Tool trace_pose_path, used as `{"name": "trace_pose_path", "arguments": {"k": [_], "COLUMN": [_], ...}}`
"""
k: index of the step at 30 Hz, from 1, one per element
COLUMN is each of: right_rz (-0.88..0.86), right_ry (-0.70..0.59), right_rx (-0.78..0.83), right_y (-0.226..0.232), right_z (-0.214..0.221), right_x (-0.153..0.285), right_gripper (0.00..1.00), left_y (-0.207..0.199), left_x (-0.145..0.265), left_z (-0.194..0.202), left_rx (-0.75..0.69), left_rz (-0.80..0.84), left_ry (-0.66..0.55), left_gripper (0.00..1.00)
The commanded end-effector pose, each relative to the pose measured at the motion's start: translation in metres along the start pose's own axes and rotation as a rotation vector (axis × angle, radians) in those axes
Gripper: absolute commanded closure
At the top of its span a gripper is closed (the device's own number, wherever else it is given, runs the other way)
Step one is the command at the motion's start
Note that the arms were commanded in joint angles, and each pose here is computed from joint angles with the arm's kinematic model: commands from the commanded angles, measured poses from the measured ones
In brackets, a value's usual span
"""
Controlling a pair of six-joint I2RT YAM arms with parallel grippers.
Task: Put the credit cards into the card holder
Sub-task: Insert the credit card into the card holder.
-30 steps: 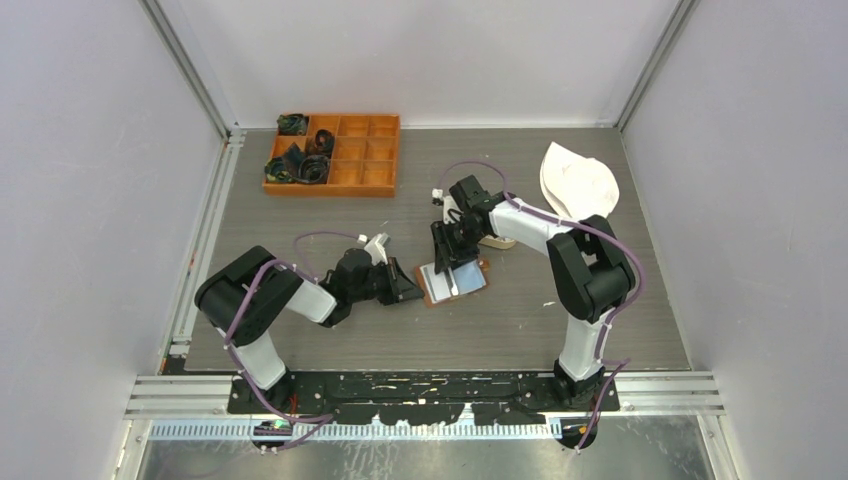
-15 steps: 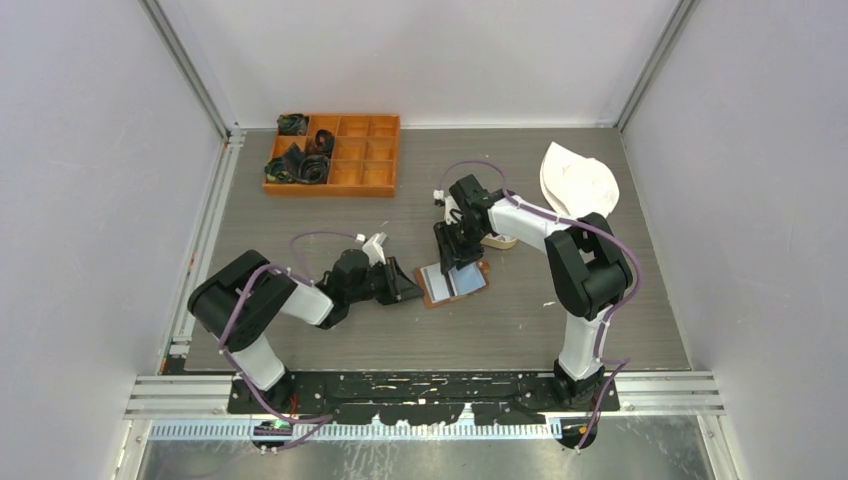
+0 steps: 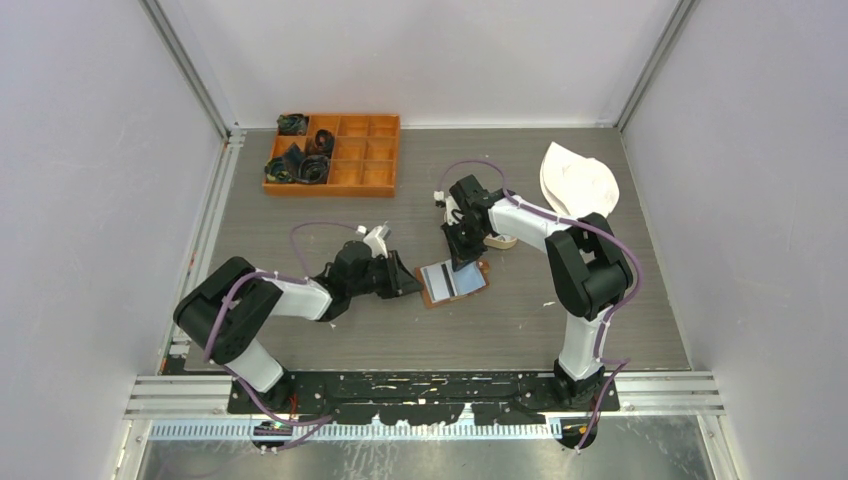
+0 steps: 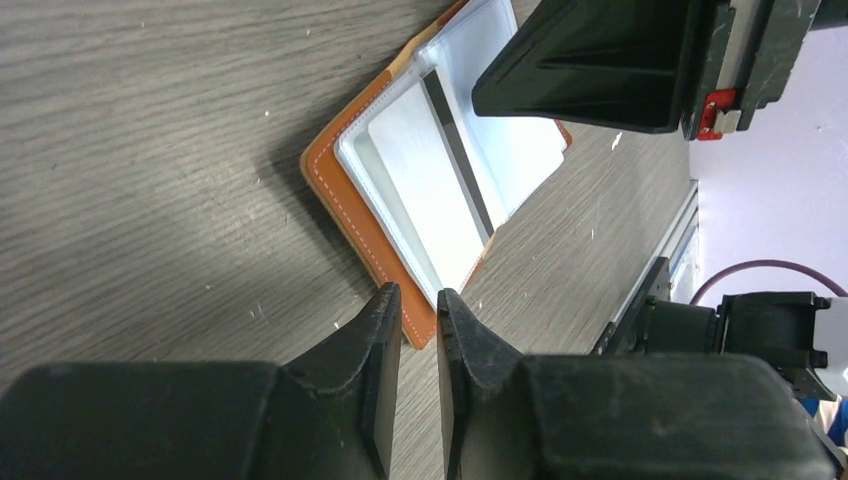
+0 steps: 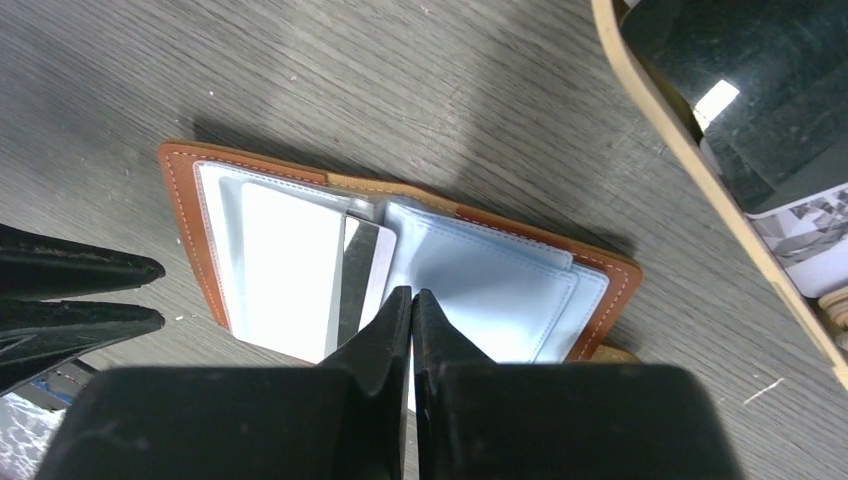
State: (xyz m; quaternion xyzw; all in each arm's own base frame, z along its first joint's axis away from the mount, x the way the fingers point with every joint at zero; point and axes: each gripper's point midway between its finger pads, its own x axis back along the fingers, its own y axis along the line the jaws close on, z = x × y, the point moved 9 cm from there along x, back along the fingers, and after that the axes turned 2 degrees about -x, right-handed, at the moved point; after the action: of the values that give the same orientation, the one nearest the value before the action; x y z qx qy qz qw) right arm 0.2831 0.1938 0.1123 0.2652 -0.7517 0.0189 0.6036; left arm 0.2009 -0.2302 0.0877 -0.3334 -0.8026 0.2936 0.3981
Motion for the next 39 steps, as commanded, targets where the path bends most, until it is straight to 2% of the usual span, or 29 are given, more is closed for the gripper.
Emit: {"name": "trace_pose_path", "arguments": {"k": [1, 10, 16, 27, 31, 39], "right_rz": [0.017, -0.085, -0.159, -0.043, 0.035, 0.034], "right_ry": [-0.040, 0.011, 0.027, -0.103, -0.088, -0.006], "right_rx": [0.031, 0.022, 0.000, 0.106, 0.114, 0.100], "right_y": [0.002, 0.017, 0.023, 0.018, 0.009, 0.008], "right_z": [-0.010, -0.004, -0.005, -0.013, -0.012, -0.007], "right_x": [0.013, 0.001, -0.002, 0.030, 0.023, 0.000], "right_gripper": [0.93, 0.94, 0.94, 0.93, 0.93, 0.93], "left_y": [-0.002, 0.003, 0.004, 0.001, 0.002, 0.002], "left_x": [-0.007, -0.022, -0.024, -0.017, -0.019, -0.024], "left_z": [-0.011, -0.008, -0.007, -0.008, -0.008, -0.009], "left_rx": [-0.042, -0.025, -0.017, -0.030, -0.026, -0.020], "left_rz": [-0.034, -0.030, -0.020, -0.034, -0.036, -0.025], "left_ry": [-0.001, 0.057, 0.066, 0.057, 0.061, 0.077], "left_gripper": [0.79, 0.78, 0.81, 0.80, 0.80, 0.81]}}
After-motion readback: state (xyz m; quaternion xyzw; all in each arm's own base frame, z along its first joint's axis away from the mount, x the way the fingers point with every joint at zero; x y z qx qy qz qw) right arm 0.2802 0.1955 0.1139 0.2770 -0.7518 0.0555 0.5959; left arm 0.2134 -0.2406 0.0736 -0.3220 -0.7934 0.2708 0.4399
